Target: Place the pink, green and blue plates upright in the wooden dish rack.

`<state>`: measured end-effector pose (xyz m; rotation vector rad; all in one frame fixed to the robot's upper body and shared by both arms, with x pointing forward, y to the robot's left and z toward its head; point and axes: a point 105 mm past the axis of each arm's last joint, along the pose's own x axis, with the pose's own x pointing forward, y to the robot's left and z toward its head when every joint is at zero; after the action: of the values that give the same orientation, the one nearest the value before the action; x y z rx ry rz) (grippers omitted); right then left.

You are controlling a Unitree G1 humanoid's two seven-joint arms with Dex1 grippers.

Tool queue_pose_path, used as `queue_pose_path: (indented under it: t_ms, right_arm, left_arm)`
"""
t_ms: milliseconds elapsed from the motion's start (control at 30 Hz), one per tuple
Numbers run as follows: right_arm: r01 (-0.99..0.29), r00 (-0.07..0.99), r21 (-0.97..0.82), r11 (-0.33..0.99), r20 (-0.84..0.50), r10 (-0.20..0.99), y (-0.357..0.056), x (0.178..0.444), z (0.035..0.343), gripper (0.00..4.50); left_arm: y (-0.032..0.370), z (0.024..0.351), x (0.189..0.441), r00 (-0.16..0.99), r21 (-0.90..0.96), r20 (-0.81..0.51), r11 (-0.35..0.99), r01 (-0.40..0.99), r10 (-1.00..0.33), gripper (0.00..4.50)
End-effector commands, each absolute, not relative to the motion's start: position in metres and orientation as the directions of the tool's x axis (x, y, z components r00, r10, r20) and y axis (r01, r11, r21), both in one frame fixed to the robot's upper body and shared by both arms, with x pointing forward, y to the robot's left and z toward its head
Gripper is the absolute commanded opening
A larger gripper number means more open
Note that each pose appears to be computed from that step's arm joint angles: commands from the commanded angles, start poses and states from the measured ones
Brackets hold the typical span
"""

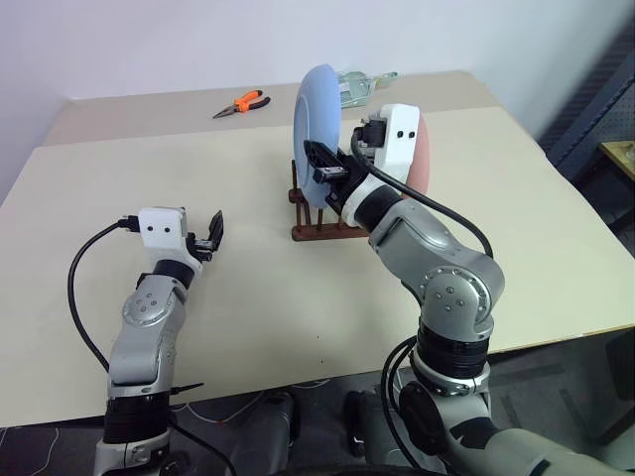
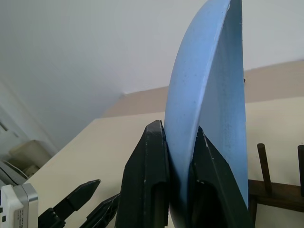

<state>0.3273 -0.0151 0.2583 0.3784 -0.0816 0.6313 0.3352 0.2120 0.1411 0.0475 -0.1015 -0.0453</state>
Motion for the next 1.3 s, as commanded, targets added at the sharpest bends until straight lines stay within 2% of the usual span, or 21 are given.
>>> queue_pose_path:
  t_ms: [33,200,300,467,633,767,833,867,933,1067,1133,1233,1300]
  right_arm:
    - [-0.602,0.798,0.342,0.721,0.213,0.564,-0.011,0.327,0.269,0.0]
    - [-0.616,0.78,0.363,0.699,0.155,0.606,-0.003,0.335,0.263,0.0]
    - [-0.612,0.781,0.357,0.706,0.13,0.611,-0.001,0.339,0.261,1.12]
    - [-0.619,0.785,0.224,0.753,0.148,0.601,-0.005,0.344,0.27,3.61]
    - [-0.647,0.746,0.02,0.762,0.222,0.628,-0.01,0.342,0.288,3.61]
    - [-0.664,0.665,-0.152,0.733,0.328,0.671,-0.018,0.328,0.313,3.61]
    - [-0.66,0.618,-0.247,0.71,0.359,0.699,-0.029,0.32,0.322,3.65]
    - [-0.664,0.595,-0.29,0.69,0.355,0.721,-0.037,0.316,0.322,3.89]
    - [-0.66,0.58,-0.347,0.666,0.327,0.746,-0.049,0.312,0.318,4.48]
    - [-0.625,0.623,-0.462,0.63,0.191,0.759,-0.088,0.306,0.29,4.48]
    - [-0.638,0.631,-0.494,0.59,0.104,0.769,-0.103,0.298,0.272,4.48]
    - [-0.673,0.657,-0.506,0.54,-0.074,0.75,-0.127,0.287,0.234,3.67]
    - [-0.655,0.696,-0.528,0.54,-0.144,0.703,-0.137,0.289,0.217,2.81]
  left_arm:
    - [0.211,0.151,0.333,0.989,0.072,0.14,0.996,0.047,-0.057,3.45]
    - [0.21,0.15,0.334,0.988,0.068,0.14,0.996,0.059,-0.068,3.45]
    - [0.205,0.149,0.333,0.986,0.066,0.137,0.994,0.09,-0.098,3.5]
    - [0.199,0.146,0.331,0.983,0.072,0.125,0.99,0.125,-0.133,3.5]
    - [0.189,0.141,0.328,0.974,0.09,0.105,0.978,0.189,-0.199,3.5]
    - [0.18,0.133,0.325,0.961,0.119,0.07,0.958,0.26,-0.269,3.5]
    - [0.176,0.129,0.322,0.95,0.132,0.048,0.944,0.301,-0.309,4.01]
    - [0.172,0.127,0.319,0.939,0.133,0.037,0.933,0.334,-0.341,4.35]
    - [0.166,0.123,0.315,0.92,0.135,0.016,0.913,0.385,-0.391,4.5]
    - [0.147,0.109,0.301,0.851,0.145,-0.069,0.838,0.525,-0.521,4.5]
    - [0.141,0.107,0.299,0.837,0.141,-0.074,0.825,0.547,-0.542,4.5]
    - [0.13,0.106,0.298,0.807,0.129,-0.082,0.797,0.59,-0.585,4.5]
    - [0.12,0.105,0.294,0.768,0.123,-0.091,0.758,0.64,-0.634,4.5]
